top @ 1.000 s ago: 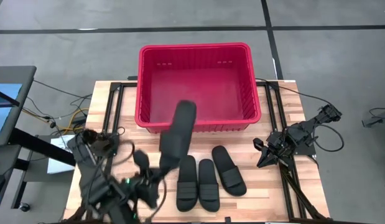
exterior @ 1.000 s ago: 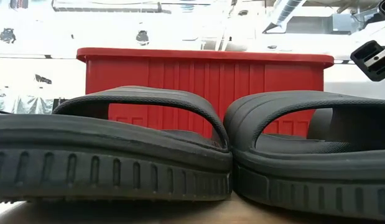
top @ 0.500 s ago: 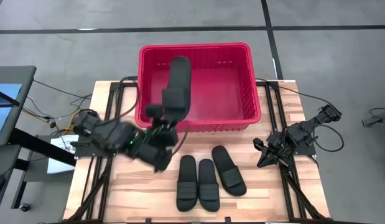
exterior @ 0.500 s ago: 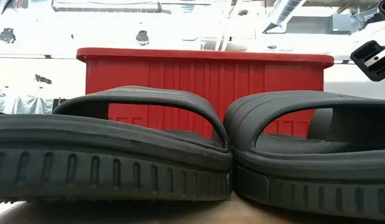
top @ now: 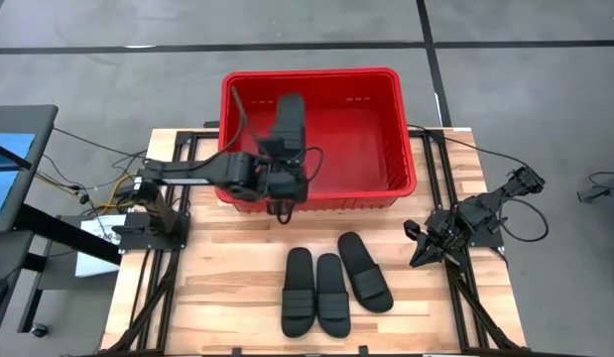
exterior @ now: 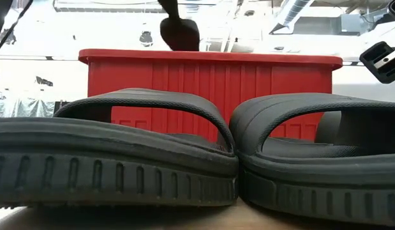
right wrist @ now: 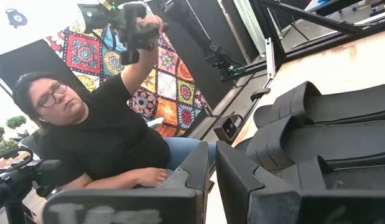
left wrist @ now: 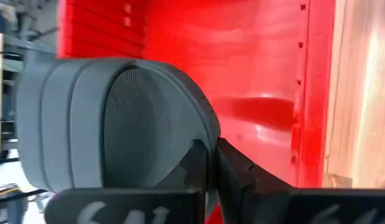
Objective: Pick and place slides into bin
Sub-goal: Put the black slide into the red container
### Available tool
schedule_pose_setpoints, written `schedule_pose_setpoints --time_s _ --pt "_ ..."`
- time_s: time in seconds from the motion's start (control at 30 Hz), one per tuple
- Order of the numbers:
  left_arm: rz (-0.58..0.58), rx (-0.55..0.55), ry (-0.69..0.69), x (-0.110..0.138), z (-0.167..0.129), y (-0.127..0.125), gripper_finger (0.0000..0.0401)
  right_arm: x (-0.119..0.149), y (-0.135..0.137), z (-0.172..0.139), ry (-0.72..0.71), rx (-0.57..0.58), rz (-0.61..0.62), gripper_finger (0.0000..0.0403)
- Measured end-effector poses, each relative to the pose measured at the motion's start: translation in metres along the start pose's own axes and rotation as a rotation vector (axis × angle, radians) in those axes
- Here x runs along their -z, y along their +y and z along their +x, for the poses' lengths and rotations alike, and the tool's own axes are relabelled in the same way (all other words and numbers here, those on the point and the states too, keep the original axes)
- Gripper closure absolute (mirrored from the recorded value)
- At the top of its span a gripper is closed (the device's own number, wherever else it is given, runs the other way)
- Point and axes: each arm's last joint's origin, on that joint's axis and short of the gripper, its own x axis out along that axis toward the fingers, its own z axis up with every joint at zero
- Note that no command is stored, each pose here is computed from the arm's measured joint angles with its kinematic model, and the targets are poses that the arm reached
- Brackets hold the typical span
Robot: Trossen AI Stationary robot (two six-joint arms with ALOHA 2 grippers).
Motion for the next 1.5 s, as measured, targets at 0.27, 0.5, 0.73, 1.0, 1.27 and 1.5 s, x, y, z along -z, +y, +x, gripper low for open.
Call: schedule_pose_setpoints --time_s 0.27,0.5,0.73,1.0,1.27,1.5 --pt "0.016 0.084 0.096 0.009 0.065 0.006 0.0401 0.000 0.000 0.000 0.000 0.000 0.000 0.0381" --pt "-0.020 0.169 0.144 0.024 0.109 0.018 0.0401 0.000 0.000 0.000 0.000 0.000 0.000 0.0381" --pt "-0.069 0.305 0.056 0.030 0.138 0.028 0.0401 0.000 0.000 0.000 0.000 0.000 0.000 0.0381" --pt "-0.098 0.273 0.083 0.043 0.166 0.052 0.0401 0.000 0.000 0.000 0.000 0.000 0.000 0.0381" --pt "-0.150 0.283 0.064 0.053 0.173 0.075 0.0401 0.000 0.000 0.000 0.000 0.000 0.000 0.0381" --pt "-0.140 0.295 0.051 0.052 0.177 0.075 0.0401 0.000 0.000 0.000 0.000 0.000 0.000 0.0381"
